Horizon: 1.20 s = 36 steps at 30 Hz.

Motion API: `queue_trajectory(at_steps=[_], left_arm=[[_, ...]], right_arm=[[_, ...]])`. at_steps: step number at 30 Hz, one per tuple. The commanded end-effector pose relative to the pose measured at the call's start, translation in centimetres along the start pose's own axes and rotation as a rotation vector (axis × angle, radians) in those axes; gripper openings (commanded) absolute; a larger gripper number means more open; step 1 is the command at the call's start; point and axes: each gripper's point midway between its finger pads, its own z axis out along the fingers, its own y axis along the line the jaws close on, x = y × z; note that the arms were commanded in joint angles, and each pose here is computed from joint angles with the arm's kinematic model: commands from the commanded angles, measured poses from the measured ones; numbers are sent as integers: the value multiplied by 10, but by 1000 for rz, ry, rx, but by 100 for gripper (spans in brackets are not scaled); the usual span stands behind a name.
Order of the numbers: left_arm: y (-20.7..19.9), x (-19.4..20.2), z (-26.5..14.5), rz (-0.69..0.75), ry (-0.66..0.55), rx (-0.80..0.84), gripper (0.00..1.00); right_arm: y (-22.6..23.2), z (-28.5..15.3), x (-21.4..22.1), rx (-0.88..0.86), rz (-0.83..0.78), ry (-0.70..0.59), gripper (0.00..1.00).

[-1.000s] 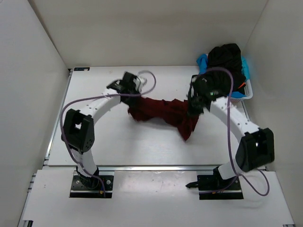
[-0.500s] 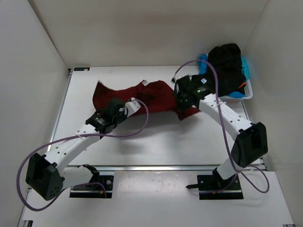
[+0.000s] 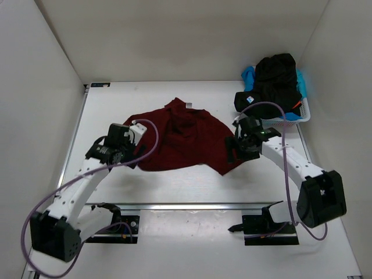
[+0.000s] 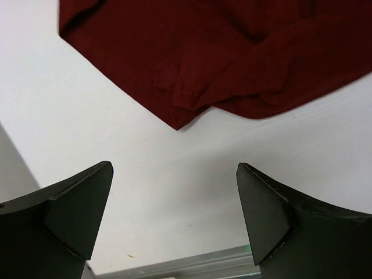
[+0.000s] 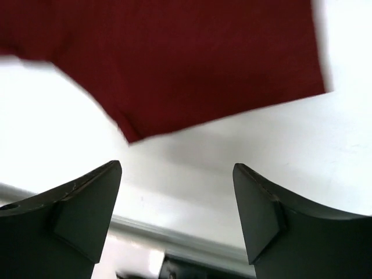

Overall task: Fold and stack the t-shirts
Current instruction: Flatten out the tshirt

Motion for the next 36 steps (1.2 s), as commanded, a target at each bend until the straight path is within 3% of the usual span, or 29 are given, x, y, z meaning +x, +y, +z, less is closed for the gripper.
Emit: queue_trajectory(at_steps=[1,4,9,11,14,19,27,36], left_arm=[[4,-3,29,-186,80,13,98],[10,-18,54,-271,125,11,95],[17,-28,94,-371,243,50,51],[23,-29,100,-429,286,58,46],[17,-15,100,-502,366,100,47],[-7,0,91,-556,396,185,51],[-25,17,95,-567,455,246,52],[8,7,89,-531,418,71,57]], right_arm=[[-13,-9,-35,-8,109,-183,75],[-32,-8,-47,41,151,-228,73],[-45,0,-51,21,239,-237,69],[-51,-1,-54,37,260,-266,67],[-60,-4,-54,45,310,-296,65],[-77,5,-42,69,381,-294,66],[-95,26,-37,88,434,-253,67],[-96,30,-47,81,427,-252,67]])
